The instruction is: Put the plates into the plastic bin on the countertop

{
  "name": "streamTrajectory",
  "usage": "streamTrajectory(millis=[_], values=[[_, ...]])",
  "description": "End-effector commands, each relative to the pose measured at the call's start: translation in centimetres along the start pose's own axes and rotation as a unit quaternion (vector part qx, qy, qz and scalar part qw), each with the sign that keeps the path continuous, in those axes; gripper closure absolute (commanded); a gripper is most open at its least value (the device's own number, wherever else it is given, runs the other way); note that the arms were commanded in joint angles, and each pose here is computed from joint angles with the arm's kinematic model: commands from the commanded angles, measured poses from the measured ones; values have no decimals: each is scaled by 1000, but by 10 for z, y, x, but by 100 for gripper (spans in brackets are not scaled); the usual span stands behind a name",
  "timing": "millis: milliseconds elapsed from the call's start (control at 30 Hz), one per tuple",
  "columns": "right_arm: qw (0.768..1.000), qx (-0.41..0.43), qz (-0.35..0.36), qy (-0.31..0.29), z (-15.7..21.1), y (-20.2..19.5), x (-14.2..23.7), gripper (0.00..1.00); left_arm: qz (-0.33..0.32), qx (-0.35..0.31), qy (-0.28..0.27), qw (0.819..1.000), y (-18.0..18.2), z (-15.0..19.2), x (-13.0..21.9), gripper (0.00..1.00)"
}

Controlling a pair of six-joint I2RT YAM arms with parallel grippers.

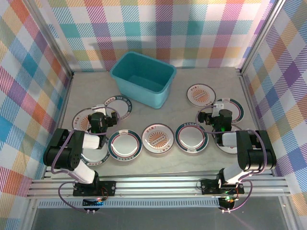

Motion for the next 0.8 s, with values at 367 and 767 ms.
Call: streamTrajectory(millis=[367, 767], values=[[1000, -6, -5, -18, -10, -2, -2, 1, 10, 6, -13, 1000, -1, -7, -1, 0], [1000, -23, 1, -1, -61, -8, 33, 1, 44, 11, -2, 999, -17, -64, 26, 0]])
Point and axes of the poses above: each hand's point on the last joint's axis, 136 mm out from that joint toward the fingers, its own x axis back along the fingers, its own y axis along the line the jaws close on, z = x × y, the point moved 7 cm from there along x, back along the fingers, and after that the axes turned 11 degrees about x, right-handed, at the moved point
